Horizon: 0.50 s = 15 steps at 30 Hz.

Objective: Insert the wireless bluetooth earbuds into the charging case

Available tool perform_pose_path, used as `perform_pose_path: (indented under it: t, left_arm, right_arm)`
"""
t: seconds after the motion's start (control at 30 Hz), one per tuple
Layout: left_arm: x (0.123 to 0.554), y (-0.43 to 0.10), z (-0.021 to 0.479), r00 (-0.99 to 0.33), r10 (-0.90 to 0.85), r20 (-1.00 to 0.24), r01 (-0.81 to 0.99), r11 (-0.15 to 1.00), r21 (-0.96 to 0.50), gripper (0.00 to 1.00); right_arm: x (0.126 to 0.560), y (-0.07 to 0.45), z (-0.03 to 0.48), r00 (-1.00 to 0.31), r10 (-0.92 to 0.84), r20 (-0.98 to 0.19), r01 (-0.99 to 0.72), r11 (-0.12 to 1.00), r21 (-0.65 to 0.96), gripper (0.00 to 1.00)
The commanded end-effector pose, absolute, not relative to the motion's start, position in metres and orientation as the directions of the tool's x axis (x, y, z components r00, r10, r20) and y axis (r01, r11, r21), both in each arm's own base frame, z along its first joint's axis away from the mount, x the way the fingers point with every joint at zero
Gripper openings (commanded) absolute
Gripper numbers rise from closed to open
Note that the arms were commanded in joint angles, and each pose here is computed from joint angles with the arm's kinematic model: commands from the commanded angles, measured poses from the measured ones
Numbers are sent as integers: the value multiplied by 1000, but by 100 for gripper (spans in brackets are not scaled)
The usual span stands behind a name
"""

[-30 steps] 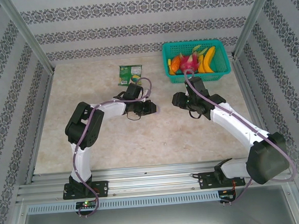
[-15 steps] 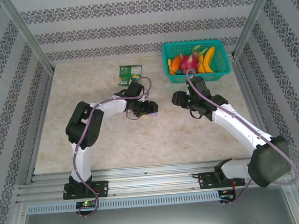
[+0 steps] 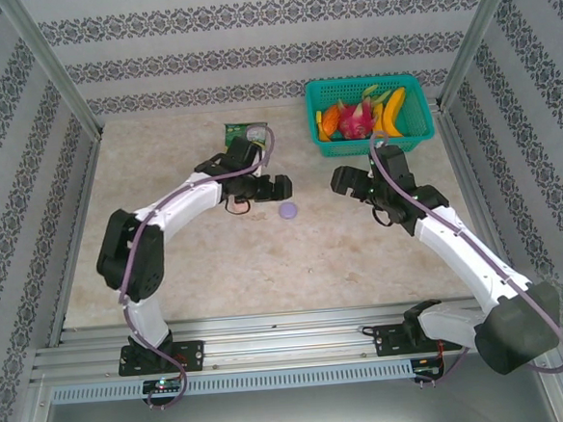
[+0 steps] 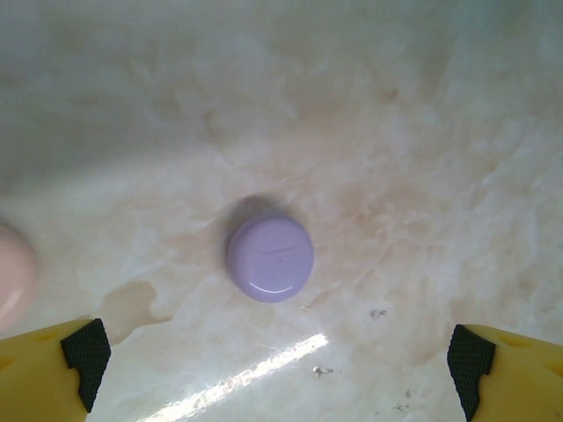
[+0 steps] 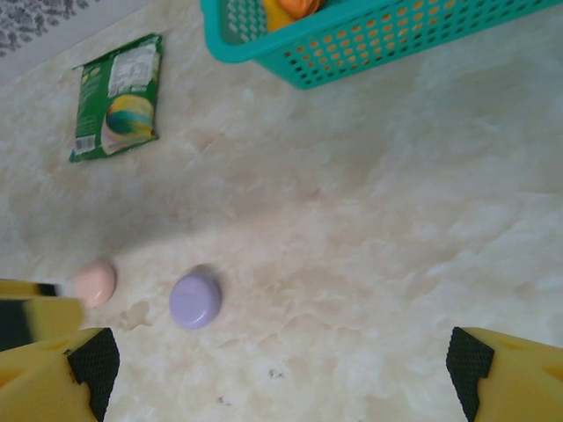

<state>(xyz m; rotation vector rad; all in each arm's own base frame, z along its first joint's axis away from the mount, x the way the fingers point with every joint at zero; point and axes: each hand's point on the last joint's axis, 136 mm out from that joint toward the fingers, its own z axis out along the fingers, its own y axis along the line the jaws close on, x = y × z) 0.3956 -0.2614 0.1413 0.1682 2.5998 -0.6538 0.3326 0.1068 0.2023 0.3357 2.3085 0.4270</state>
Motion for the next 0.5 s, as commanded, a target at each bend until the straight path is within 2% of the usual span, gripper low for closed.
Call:
perform_pose_path:
  t: [0.0,0.13,0.3,0.37,0.47]
  left_arm:
    - [399,-232,183,-812,36,-582,244,927,-284,100]
    - [403,-194,214,-684,27,-729,191,971,-143,100]
    - [400,-150,246,-408,44,-912,105,994,1,100]
    - [395,-133,248,-315,85,-945,63,996,69,100]
    - [388,-112,241,-293,171,-941,1,984,178,100]
  right_arm:
    - [332,74,200,-639,318,-701,181,947,265,98]
    - [332,34,191,-567,268,-778,304,947,105,98]
    - [328,-10,175,-487,154,-860,439,894,-88,98]
    - [327,-24,164,-497,137,-857,469,874,-132,98]
    - [330,-35,149,-493,149,-857,489,862,-132,98]
